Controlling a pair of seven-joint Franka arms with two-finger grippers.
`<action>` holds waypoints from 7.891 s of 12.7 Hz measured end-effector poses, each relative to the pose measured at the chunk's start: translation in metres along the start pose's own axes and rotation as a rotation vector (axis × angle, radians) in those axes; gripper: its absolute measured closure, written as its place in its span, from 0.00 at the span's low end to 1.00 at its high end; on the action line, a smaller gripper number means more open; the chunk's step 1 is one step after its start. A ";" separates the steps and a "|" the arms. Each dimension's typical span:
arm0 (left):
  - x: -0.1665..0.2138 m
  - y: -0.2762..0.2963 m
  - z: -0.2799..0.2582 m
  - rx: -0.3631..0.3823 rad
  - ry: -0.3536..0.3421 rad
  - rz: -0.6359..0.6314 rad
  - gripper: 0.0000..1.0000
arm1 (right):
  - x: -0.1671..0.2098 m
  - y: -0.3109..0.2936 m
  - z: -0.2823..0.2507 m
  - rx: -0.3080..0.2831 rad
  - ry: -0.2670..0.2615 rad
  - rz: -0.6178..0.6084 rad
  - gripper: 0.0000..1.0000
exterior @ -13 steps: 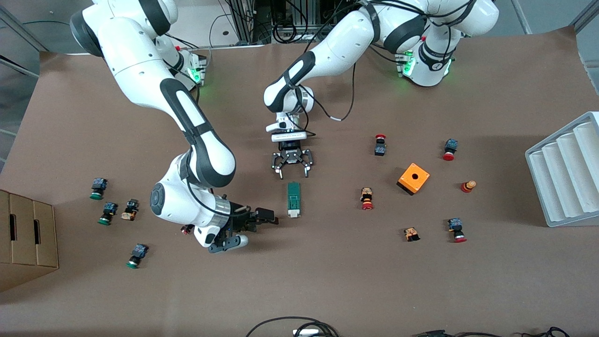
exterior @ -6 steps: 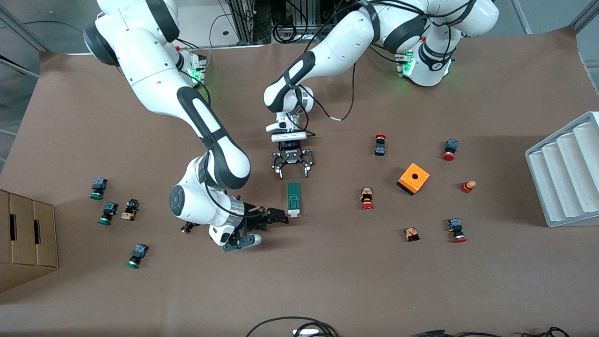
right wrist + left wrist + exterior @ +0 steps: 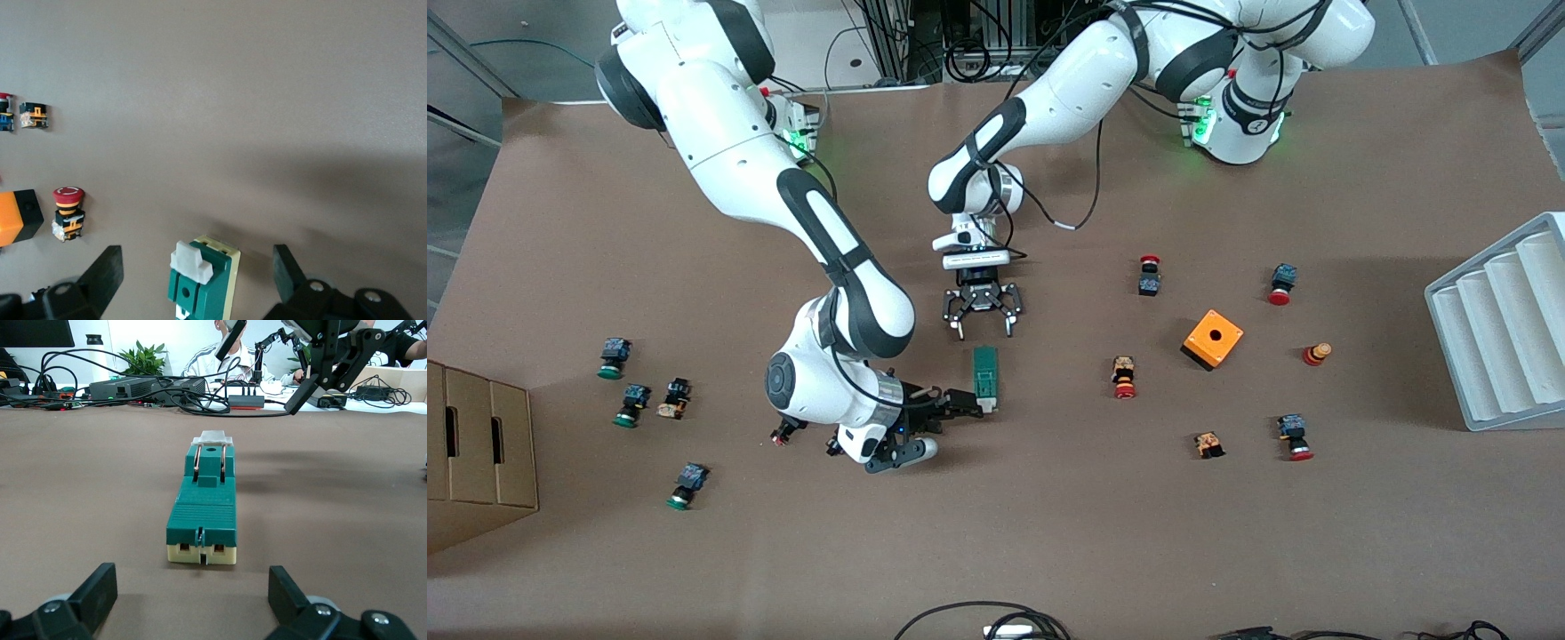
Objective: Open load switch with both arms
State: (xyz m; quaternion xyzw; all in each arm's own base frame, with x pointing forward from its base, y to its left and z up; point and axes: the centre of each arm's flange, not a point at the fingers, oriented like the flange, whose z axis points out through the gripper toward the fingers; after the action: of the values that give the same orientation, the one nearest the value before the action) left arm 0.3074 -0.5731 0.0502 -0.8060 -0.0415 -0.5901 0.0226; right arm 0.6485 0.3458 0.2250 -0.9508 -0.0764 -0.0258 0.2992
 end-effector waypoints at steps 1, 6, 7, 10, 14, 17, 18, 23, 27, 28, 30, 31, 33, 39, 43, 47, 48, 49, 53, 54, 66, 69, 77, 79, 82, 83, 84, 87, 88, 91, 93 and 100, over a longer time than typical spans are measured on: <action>0.000 0.000 0.000 0.000 0.000 0.000 0.00 | 0.000 0.000 0.000 0.000 0.000 -0.019 0.00; 0.000 0.000 0.000 0.000 0.002 0.000 0.00 | -0.002 0.005 0.007 0.014 -0.004 -0.085 0.00; 0.000 0.000 0.000 0.000 0.002 0.000 0.00 | -0.003 0.007 0.010 0.040 0.001 -0.074 0.00; 0.000 0.000 0.000 -0.001 0.003 0.000 0.00 | -0.005 0.013 0.018 0.111 0.023 -0.053 0.01; -0.001 0.000 0.000 -0.001 0.003 0.000 0.00 | -0.005 0.014 0.020 0.113 0.025 -0.090 0.01; -0.001 0.000 0.000 -0.001 0.004 0.000 0.00 | -0.008 0.011 0.026 0.112 0.019 -0.146 0.04; -0.001 0.000 0.000 -0.001 0.004 0.000 0.00 | -0.010 0.008 0.028 0.113 0.016 -0.155 0.04; -0.001 0.000 0.000 -0.001 0.004 0.000 0.00 | -0.015 -0.004 0.041 0.087 0.039 -0.174 0.04; -0.001 0.000 0.000 -0.001 0.004 0.000 0.00 | -0.011 0.009 0.035 0.064 0.049 -0.174 0.05; -0.001 0.000 0.000 -0.001 0.004 0.000 0.00 | -0.011 0.012 0.035 0.060 0.048 -0.173 0.06; -0.001 0.000 0.000 -0.001 0.004 0.000 0.00 | -0.012 0.015 0.036 0.057 0.046 -0.175 0.10; -0.001 0.000 0.000 -0.001 0.004 0.000 0.00 | -0.012 0.016 0.037 0.057 0.044 -0.175 0.14; -0.001 0.000 0.000 -0.001 0.004 0.000 0.00 | -0.013 0.017 0.039 0.056 0.042 -0.175 0.13; -0.001 0.000 0.000 -0.001 0.005 0.001 0.00 | -0.016 0.012 0.044 0.057 0.034 -0.184 0.23; -0.001 0.000 0.000 -0.001 0.005 0.001 0.00 | -0.017 0.011 0.045 0.057 0.033 -0.186 0.25; -0.001 0.000 0.000 -0.001 0.005 0.001 0.00 | -0.017 0.010 0.047 0.057 0.031 -0.187 0.30; -0.001 0.000 0.000 -0.001 0.005 0.001 0.00 | -0.018 0.009 0.047 0.057 0.029 -0.189 0.30; -0.001 0.000 0.000 -0.001 0.005 0.001 0.00 | -0.019 0.007 0.049 0.057 0.029 -0.192 0.31; -0.001 0.000 0.000 -0.001 0.005 0.001 0.00 | -0.023 -0.001 0.055 0.046 0.039 -0.205 0.34; -0.001 0.000 0.000 -0.001 0.005 0.001 0.00 | -0.023 -0.002 0.056 0.045 0.040 -0.207 0.34; -0.001 0.000 0.000 -0.001 0.006 0.001 0.00 | -0.023 0.001 0.057 0.039 0.043 -0.205 0.48; -0.001 0.000 0.000 -0.002 0.006 0.001 0.00 | -0.023 0.001 0.057 0.039 0.042 -0.204 0.50; -0.001 0.000 0.000 -0.002 0.007 0.001 0.00 | -0.023 0.000 0.057 0.040 0.042 -0.204 0.57; -0.001 0.000 0.000 -0.002 0.008 0.001 0.00 | -0.023 0.000 0.057 0.040 0.042 -0.203 0.57; -0.001 0.000 0.000 -0.002 0.008 0.001 0.00 | -0.023 0.000 0.057 0.040 0.042 -0.203 0.57; -0.001 0.000 0.000 -0.002 0.008 0.001 0.00 | -0.023 0.000 0.057 0.040 0.042 -0.203 0.57; -0.001 0.000 0.000 -0.002 0.008 0.001 0.00 | -0.023 0.000 0.057 0.040 0.042 -0.203 0.57; -0.002 0.000 0.000 -0.002 0.008 0.001 0.00 | -0.023 0.000 0.057 0.041 0.043 -0.204 0.57; -0.002 0.000 0.000 -0.002 0.008 0.001 0.00 | -0.023 0.000 0.056 0.041 0.044 -0.204 0.57; -0.002 0.000 0.000 -0.002 0.009 0.001 0.00 | -0.022 -0.002 0.054 0.042 0.046 -0.205 0.58; -0.002 0.000 0.000 -0.002 0.009 0.001 0.00 | -0.023 -0.002 0.054 0.042 0.045 -0.204 0.59; -0.002 0.000 0.000 -0.002 0.009 0.001 0.00 | -0.026 -0.001 0.056 0.042 0.040 -0.200 0.61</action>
State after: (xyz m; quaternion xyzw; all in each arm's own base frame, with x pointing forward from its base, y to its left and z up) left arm 0.3068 -0.5727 0.0486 -0.8032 -0.0401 -0.5939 0.0222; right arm 0.6233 0.3751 0.1777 -0.9312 -0.1654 -0.0727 0.3165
